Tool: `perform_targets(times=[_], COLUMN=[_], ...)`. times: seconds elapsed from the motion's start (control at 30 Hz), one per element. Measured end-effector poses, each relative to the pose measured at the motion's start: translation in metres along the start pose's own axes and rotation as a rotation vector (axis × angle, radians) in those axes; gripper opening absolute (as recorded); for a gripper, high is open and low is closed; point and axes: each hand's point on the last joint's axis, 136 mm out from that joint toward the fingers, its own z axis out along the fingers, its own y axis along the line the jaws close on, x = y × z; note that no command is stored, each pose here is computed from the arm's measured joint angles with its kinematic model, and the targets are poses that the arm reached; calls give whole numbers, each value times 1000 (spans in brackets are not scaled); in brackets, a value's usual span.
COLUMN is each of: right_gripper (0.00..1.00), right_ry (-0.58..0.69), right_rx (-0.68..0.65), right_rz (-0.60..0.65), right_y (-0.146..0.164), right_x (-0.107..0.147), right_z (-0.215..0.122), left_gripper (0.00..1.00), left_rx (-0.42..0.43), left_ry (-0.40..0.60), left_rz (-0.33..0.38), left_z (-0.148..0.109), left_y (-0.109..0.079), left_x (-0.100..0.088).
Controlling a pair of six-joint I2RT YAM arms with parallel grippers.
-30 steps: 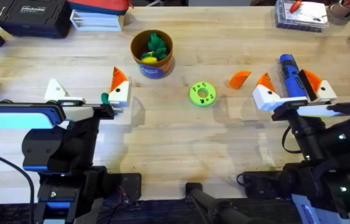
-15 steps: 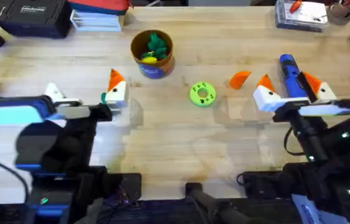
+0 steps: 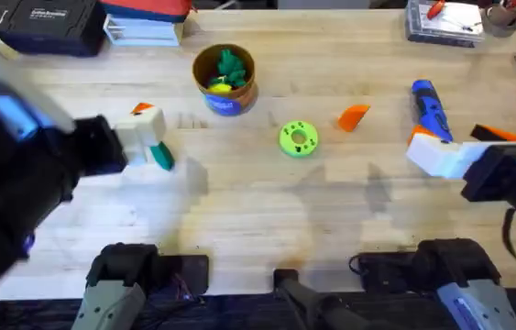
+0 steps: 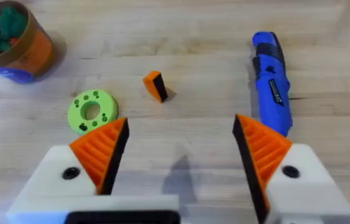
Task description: Pick up the gripper from the table and insert it into the empty holder that is missing its gripper. Then pick up a screw, insert it into the mounting hole, and use the screwdriver to tighten it. Finally, clean up the table by picking up the vegetable and placing it into the bucket.
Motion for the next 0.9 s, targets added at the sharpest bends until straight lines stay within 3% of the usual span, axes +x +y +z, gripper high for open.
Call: perform_targets(times=[0.27, 0.43, 0.5, 0.63, 0.67, 0.7, 0.73, 0.77, 0.9], right_gripper=[994, 994, 994, 994, 994, 994, 994, 994, 994], right_ry=[28, 28, 28, 28, 28, 28, 28, 29, 37], right_rx=[3, 3, 3, 3, 3, 3, 3, 3, 4], right_rz=[8, 10, 10, 10, 11, 10, 11, 10, 11], right_y=[0, 0, 0, 0, 0, 0, 0, 0, 0], right_x=[-1, -1, -1, -1, -1, -1, -1, -1, 1], right_z=[1, 1, 1, 1, 1, 1, 1, 1, 1], left_gripper=[985, 983, 776, 147, 41, 11, 17, 114, 738], left_rx=[90, 48, 27, 3, 6, 14, 33, 58, 211], left_ry=[306, 446, 503, 562, 561, 554, 537, 515, 398], left_rz=[2, -116, -160, -196, -191, -187, -174, -155, -87], left_z=[44, 66, 75, 85, 86, 85, 84, 82, 63], left_y=[-22, -22, -22, -21, -22, -23, -26, -30, -57], left_x=[37, 59, 69, 80, 79, 78, 75, 70, 48])
